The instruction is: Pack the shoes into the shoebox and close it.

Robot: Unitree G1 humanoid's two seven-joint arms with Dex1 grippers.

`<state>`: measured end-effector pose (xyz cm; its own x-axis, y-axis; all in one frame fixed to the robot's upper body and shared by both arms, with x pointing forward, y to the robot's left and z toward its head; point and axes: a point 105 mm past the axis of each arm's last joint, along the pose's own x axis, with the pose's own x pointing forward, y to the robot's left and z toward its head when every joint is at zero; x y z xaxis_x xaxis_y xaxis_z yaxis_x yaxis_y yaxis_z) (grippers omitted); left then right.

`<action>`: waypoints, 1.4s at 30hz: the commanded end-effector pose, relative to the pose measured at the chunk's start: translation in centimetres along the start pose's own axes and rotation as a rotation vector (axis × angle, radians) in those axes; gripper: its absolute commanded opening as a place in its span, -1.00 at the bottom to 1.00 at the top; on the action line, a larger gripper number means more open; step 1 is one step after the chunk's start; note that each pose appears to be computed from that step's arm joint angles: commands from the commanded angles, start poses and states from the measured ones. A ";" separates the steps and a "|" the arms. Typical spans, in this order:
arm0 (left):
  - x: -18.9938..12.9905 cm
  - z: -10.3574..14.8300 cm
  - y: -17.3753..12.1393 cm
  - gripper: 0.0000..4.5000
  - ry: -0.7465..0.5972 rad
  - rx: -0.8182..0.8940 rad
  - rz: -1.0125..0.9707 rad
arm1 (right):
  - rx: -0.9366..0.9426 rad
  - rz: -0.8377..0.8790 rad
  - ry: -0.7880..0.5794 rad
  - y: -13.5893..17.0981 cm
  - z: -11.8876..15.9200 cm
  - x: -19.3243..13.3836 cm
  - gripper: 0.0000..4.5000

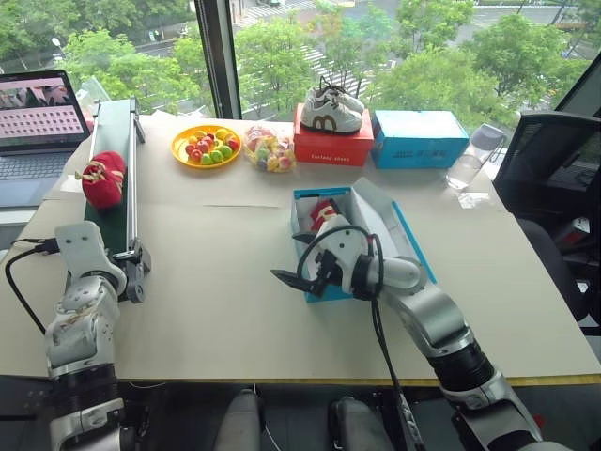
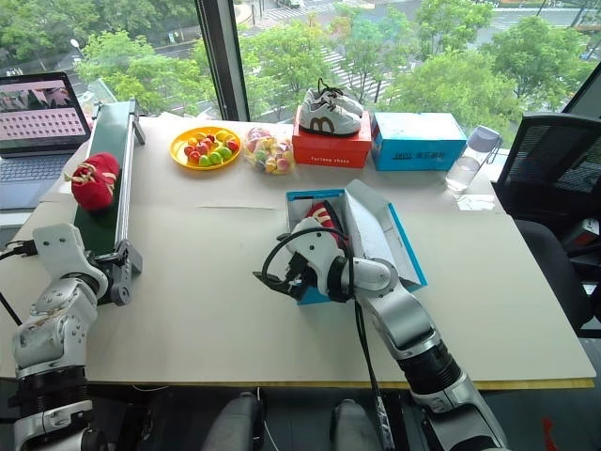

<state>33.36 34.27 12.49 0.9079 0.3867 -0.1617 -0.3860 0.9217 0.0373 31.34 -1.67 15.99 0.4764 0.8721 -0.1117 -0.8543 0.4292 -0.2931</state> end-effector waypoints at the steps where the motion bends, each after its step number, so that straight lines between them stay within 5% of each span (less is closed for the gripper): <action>1: 0.1 1.6 0.0 0.98 -0.057 0.009 0.008 | -0.034 -0.038 -0.050 -0.9 1.6 -0.3 1.00; 15: -0.1 1.2 0.6 0.98 -0.048 -0.013 0.050 | -0.031 -0.040 -0.052 -0.9 1.7 -0.4 1.00; 21: -0.3 3.0 -0.7 0.27 -0.124 -0.096 -0.008 | -0.032 -0.052 -0.061 -1.3 2.0 -0.4 1.00; 23: -0.6 5.1 -1.7 0.27 -0.225 -0.131 -0.059 | -0.027 -0.076 -0.064 -1.8 2.1 -0.4 1.00; 26: -2.1 8.4 -4.7 0.27 -0.394 -0.167 -0.206 | 0.133 -0.281 -0.085 -5.8 2.4 -0.6 1.00; 28: -3.5 9.8 -7.3 0.27 -0.464 -0.204 -0.336 | 0.414 -0.399 -0.183 -8.5 3.3 -1.0 1.00; 33: -6.7 9.4 -14.0 0.27 -0.432 -0.297 -0.659 | 1.013 -0.207 -0.355 -7.6 6.1 0.1 1.00; 42: -12.9 9.2 -22.3 0.27 -0.334 -0.419 -1.077 | 1.127 -0.090 -0.326 -5.6 7.6 0.3 1.00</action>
<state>33.04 11.11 20.87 0.8420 -0.4543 0.2909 0.5342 0.7773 -0.3323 35.74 -3.38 22.58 0.6563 0.7492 0.0898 -0.5358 0.3789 0.7545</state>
